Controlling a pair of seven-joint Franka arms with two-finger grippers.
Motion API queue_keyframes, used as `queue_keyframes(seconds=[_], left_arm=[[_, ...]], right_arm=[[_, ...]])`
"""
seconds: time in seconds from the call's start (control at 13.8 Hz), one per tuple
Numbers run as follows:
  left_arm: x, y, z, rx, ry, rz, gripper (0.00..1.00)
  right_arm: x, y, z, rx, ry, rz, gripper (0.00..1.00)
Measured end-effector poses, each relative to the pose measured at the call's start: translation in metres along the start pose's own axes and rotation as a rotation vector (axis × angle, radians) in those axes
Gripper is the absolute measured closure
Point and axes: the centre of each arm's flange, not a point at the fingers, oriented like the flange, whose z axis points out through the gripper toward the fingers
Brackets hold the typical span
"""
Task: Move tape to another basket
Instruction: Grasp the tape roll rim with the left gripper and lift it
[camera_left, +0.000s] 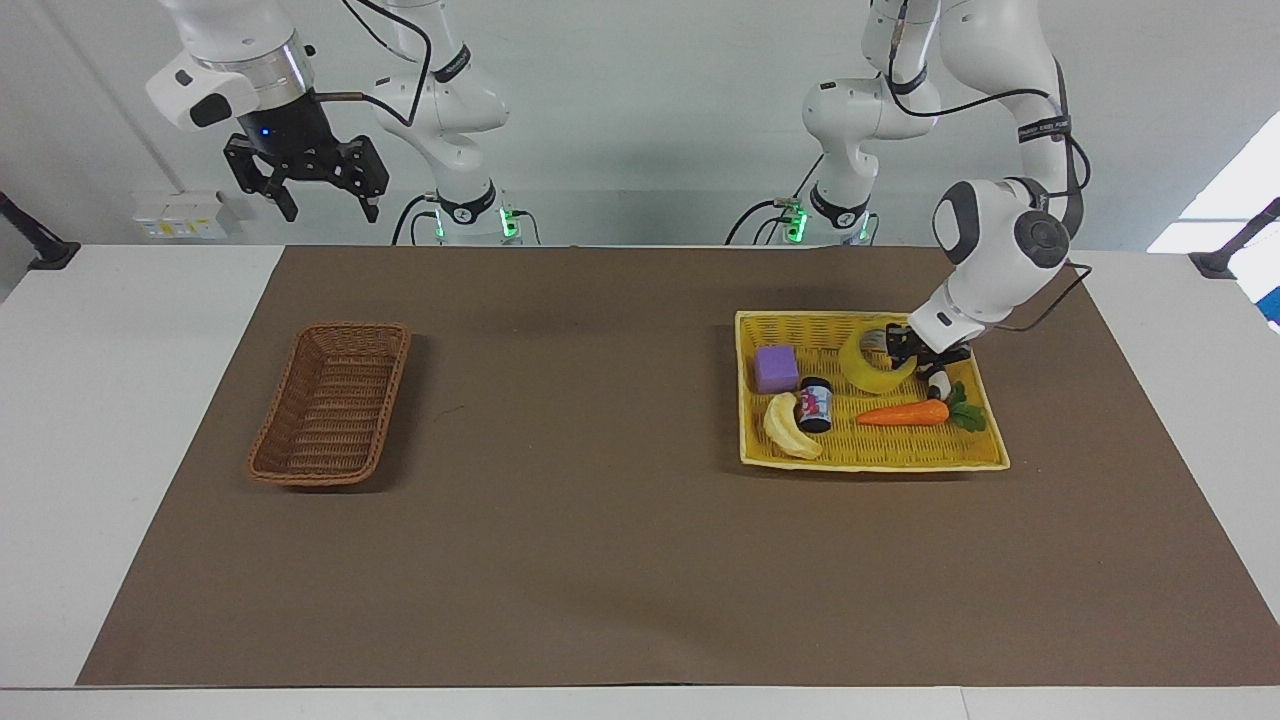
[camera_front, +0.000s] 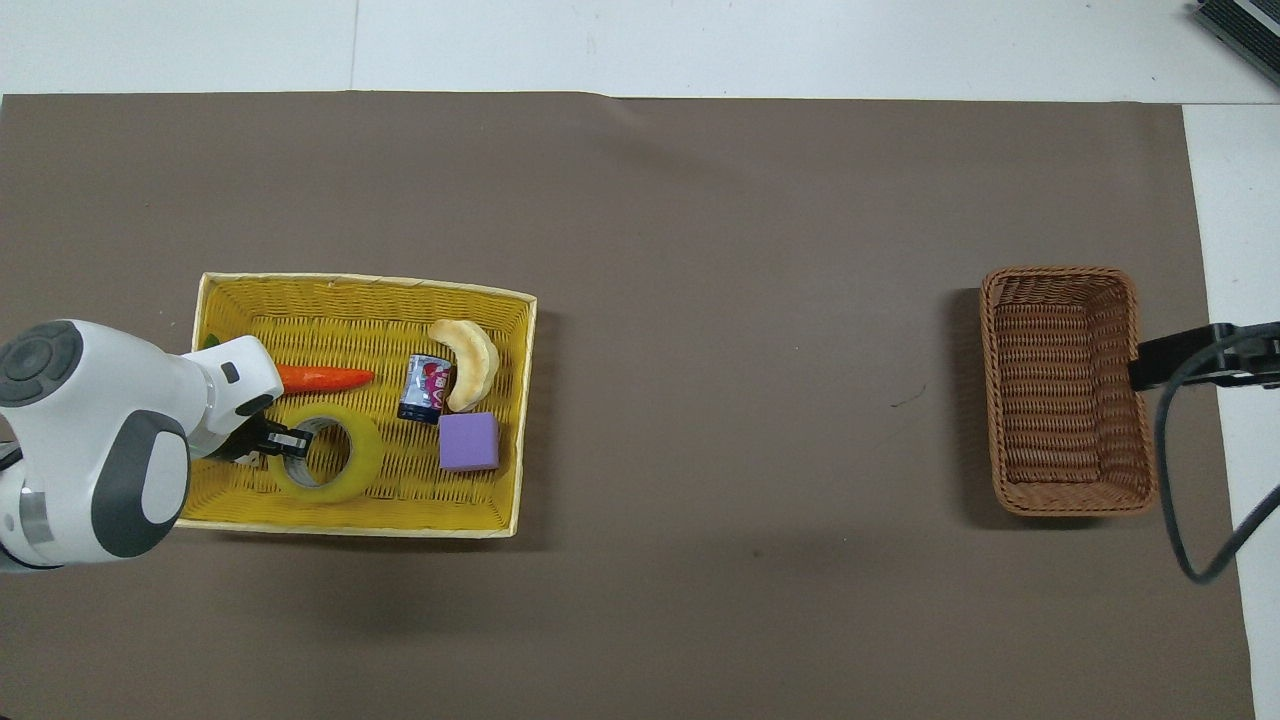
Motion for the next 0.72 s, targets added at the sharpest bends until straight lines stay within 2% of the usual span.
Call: queue_keyframes(seconds=[0.29, 0.43, 0.72], left_arm=[[0.013, -0.002, -0.049, 0.000, 0.022, -0.013, 0.77], [0.022, -0.002, -0.069, -0.007, 0.001, -0.039, 0.77], [0.042, -0.002, -0.084, -0.023, -0.014, -0.142, 0.77]], right_arm=[[0.000, 0.000, 0.000, 0.000, 0.000, 0.000, 0.00], [0.000, 0.000, 0.000, 0.000, 0.000, 0.000, 0.00], [0.000, 0.000, 0.000, 0.000, 0.000, 0.000, 0.00]])
